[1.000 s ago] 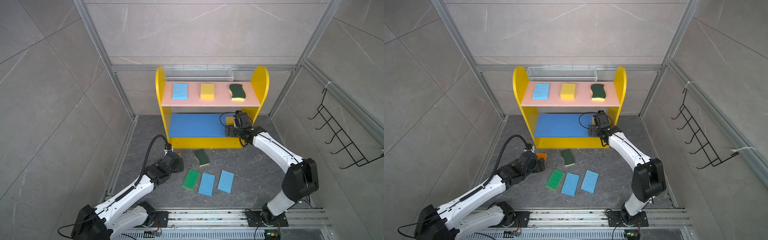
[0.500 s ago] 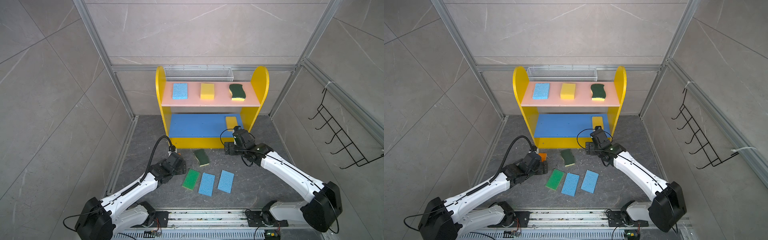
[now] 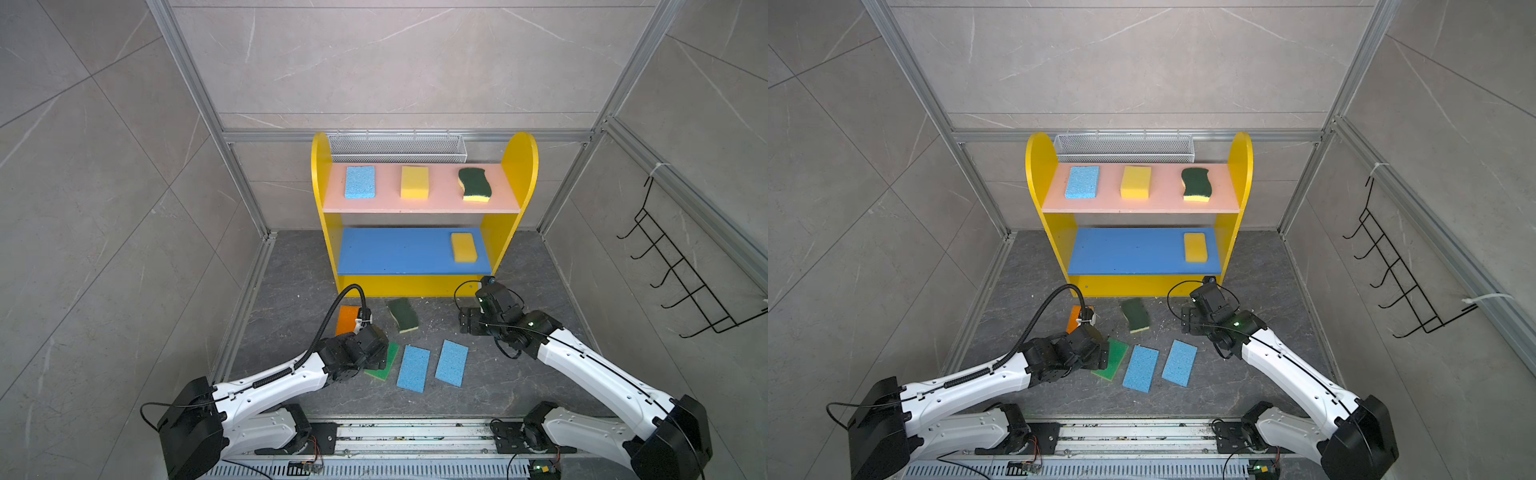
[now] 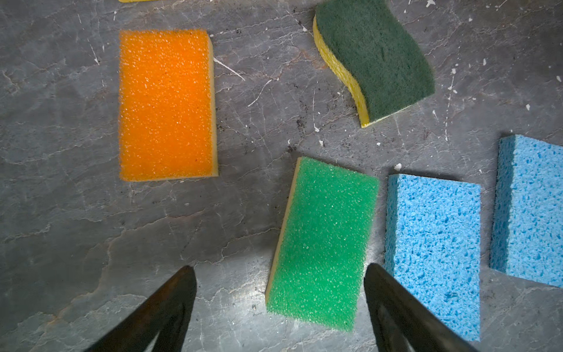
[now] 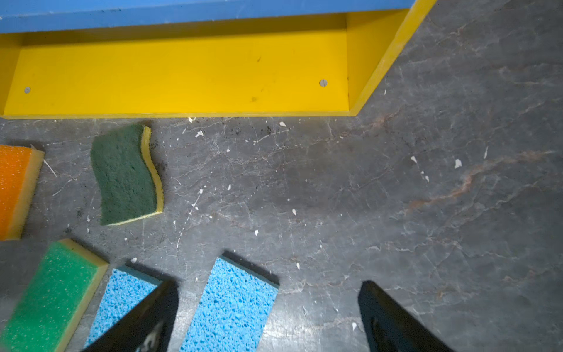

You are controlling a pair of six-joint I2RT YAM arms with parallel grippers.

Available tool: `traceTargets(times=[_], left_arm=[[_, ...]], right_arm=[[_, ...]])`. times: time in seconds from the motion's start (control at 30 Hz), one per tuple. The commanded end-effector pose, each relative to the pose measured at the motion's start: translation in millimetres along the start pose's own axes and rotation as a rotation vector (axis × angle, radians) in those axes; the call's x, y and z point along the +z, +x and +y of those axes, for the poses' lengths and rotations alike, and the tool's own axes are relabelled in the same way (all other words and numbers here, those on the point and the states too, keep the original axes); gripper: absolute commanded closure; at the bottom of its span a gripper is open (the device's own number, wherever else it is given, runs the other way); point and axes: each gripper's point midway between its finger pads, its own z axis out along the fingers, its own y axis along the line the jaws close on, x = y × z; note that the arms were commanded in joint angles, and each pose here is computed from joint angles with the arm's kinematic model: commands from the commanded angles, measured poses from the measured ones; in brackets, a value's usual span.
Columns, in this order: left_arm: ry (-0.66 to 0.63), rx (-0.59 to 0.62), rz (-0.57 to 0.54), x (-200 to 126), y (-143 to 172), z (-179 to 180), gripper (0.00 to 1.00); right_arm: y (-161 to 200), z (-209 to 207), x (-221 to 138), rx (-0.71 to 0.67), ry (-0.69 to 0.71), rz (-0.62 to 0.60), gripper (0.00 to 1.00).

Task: Arrange cleaning sponges on a shelf
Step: Place the cleaning sponge at the shelf, then pick up the cleaning sponge from the bottom-center of the table.

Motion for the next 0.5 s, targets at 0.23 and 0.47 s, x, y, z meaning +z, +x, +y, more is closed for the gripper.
traceTargets(times=[0.23, 0.47], left_arm=[[0.001, 0.062, 0.075, 13.5, 27.8, -21.3, 0.09], [0.019, 0.135, 0.196, 29.2, 51.0, -33.2, 0.07]], right_arm=[[31.7, -15.5, -3.4, 0.048, 0.016, 0.045, 0.05], [34.6, -18.5, -5.2, 0.05, 0.023, 0.048, 0.05]])
